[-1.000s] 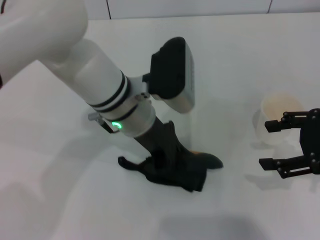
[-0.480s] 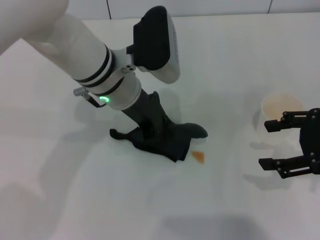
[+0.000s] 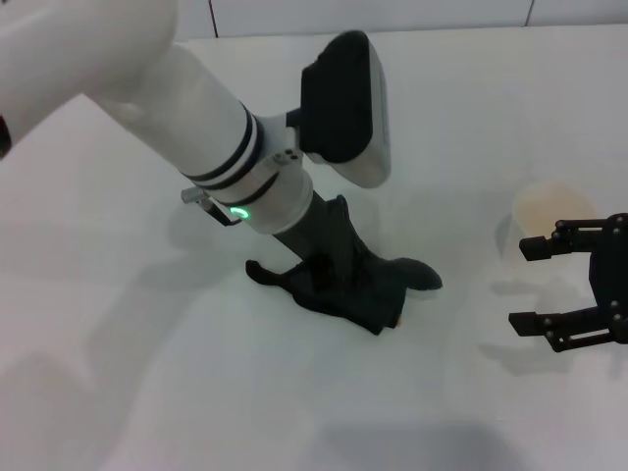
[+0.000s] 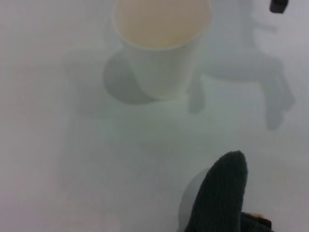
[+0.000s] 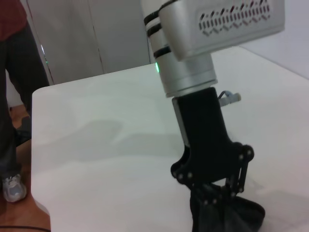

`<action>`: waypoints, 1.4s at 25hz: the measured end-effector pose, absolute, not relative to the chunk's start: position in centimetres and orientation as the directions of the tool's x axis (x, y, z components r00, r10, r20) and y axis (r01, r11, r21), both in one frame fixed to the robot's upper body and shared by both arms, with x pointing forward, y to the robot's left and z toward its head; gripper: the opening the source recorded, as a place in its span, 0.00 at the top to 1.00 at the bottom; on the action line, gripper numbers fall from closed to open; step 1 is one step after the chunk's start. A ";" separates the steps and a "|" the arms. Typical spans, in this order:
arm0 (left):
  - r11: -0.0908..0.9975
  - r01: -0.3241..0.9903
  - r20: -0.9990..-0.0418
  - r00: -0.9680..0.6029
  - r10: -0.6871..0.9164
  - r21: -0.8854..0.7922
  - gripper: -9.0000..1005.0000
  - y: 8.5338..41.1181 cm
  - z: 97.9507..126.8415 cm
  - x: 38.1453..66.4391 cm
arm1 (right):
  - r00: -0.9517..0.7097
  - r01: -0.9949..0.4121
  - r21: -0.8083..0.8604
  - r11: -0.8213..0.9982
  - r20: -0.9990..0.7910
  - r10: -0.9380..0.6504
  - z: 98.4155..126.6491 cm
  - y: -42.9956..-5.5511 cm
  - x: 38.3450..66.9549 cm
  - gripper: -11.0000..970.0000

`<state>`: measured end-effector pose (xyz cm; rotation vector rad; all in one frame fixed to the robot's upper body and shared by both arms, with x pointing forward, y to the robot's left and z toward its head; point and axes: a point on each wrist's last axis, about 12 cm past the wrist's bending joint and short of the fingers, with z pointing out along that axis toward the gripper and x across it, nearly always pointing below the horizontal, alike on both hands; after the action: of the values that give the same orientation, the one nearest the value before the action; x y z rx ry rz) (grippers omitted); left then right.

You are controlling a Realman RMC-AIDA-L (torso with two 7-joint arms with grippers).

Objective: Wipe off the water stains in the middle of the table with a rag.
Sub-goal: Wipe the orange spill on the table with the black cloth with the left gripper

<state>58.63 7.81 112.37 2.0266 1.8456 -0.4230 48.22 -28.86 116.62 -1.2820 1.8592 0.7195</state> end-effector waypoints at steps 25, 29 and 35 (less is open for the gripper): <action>-0.103 0.994 -0.474 0.110 0.873 0.040 0.90 7.7 111.5 57.5 | -0.219 -0.938 0.034 0.345 -0.829 -0.515 116.6 -29.0 48.2 0.15; -0.058 0.996 -0.463 0.082 0.882 0.067 0.90 8.6 111.8 58.5 | -0.222 -0.938 0.039 0.344 -0.829 -0.514 116.5 -29.0 48.2 0.15; -0.008 0.995 -0.440 0.051 0.896 0.100 0.89 9.9 112.0 59.6 | -0.222 -0.938 0.038 0.345 -0.829 -0.513 116.5 -29.0 48.2 0.15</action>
<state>59.56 9.91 111.98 1.9580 1.8985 -0.3559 48.21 -28.99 116.50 -1.2737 1.8651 0.7234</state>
